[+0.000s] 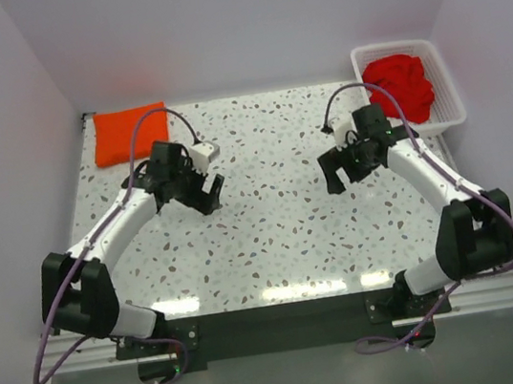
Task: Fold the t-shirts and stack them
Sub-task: Reset both grippers
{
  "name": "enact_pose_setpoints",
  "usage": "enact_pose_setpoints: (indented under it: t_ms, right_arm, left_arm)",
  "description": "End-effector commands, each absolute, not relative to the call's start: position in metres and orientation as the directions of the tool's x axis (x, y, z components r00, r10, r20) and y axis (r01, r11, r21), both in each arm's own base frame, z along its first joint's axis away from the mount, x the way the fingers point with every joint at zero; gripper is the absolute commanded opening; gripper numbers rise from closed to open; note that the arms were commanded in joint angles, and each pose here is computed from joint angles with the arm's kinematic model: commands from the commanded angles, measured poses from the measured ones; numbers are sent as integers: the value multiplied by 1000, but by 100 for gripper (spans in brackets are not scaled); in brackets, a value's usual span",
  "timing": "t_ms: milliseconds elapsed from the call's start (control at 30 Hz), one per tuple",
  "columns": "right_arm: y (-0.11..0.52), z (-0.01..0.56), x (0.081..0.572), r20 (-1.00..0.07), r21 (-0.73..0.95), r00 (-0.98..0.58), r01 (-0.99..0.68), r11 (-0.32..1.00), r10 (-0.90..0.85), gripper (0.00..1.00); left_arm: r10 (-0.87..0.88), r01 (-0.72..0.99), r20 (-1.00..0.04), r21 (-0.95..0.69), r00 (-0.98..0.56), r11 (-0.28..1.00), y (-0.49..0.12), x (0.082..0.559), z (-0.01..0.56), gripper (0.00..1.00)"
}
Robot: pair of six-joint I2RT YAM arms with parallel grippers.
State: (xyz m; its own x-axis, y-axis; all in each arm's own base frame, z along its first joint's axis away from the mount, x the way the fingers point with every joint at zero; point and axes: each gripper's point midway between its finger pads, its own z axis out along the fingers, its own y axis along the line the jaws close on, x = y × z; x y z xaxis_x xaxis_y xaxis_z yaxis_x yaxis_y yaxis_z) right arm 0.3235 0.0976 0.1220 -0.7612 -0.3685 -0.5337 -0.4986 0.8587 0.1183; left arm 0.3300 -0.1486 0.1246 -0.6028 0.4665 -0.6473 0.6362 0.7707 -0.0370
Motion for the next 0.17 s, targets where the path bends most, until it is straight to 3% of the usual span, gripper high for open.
enact_pose_setpoints:
  t_ms: [0, 133]
  right_arm:
    - [94, 128, 296, -570, 81, -698, -572, 816, -432, 99]
    - [90, 125, 280, -573, 67, -689, -579, 812, -444, 99]
  left_arm:
    - [413, 579, -690, -10, -594, 816, -146, 326, 130, 100]
    - [398, 569, -679, -36, -617, 821, -146, 317, 128, 100]
